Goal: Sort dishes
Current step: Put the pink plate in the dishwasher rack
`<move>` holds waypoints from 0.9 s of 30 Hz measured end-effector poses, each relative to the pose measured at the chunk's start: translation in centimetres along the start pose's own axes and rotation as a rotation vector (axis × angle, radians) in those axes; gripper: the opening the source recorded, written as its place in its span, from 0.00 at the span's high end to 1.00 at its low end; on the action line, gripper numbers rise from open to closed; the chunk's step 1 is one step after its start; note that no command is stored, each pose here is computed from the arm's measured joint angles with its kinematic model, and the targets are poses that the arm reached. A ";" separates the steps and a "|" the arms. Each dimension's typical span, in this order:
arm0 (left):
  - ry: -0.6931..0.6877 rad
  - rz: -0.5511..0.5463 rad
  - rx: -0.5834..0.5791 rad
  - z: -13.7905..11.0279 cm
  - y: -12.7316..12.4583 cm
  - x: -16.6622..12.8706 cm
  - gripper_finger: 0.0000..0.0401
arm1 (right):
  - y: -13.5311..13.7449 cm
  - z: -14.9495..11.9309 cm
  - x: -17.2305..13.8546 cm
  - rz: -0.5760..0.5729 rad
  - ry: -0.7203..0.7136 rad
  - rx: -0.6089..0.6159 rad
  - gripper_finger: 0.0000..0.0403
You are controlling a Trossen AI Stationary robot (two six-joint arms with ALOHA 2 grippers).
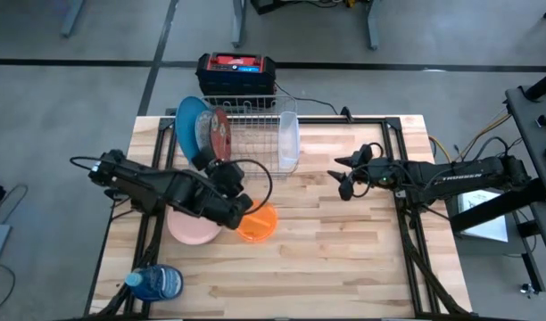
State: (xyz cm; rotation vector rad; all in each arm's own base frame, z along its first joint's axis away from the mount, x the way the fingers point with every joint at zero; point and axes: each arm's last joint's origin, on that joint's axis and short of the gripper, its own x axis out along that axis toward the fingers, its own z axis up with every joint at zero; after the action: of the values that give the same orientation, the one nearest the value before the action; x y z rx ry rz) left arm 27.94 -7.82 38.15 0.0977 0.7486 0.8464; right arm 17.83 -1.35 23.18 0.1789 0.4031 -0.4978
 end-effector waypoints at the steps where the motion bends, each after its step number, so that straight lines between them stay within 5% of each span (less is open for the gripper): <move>1: -0.003 -0.007 0.012 -0.1 -0.1 -0.2 0.64 | 0.0 -0.1 0.0 -0.001 0.007 0.003 0.44; 18: 0.099 -0.158 0.266 -4.9 -5.7 -1.5 0.64 | 0.4 -3.3 0.3 0.161 0.175 0.134 0.49; 27: 0.240 -0.123 0.238 -9.2 -8.5 0.1 0.64 | 1.5 -3.9 0.2 0.302 0.097 0.142 0.49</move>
State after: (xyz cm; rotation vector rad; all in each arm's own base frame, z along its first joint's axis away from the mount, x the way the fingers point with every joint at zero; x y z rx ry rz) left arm 27.65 -15.39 28.19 0.1621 1.0697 0.6558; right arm 17.47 0.90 19.69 0.3959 0.4270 -0.2207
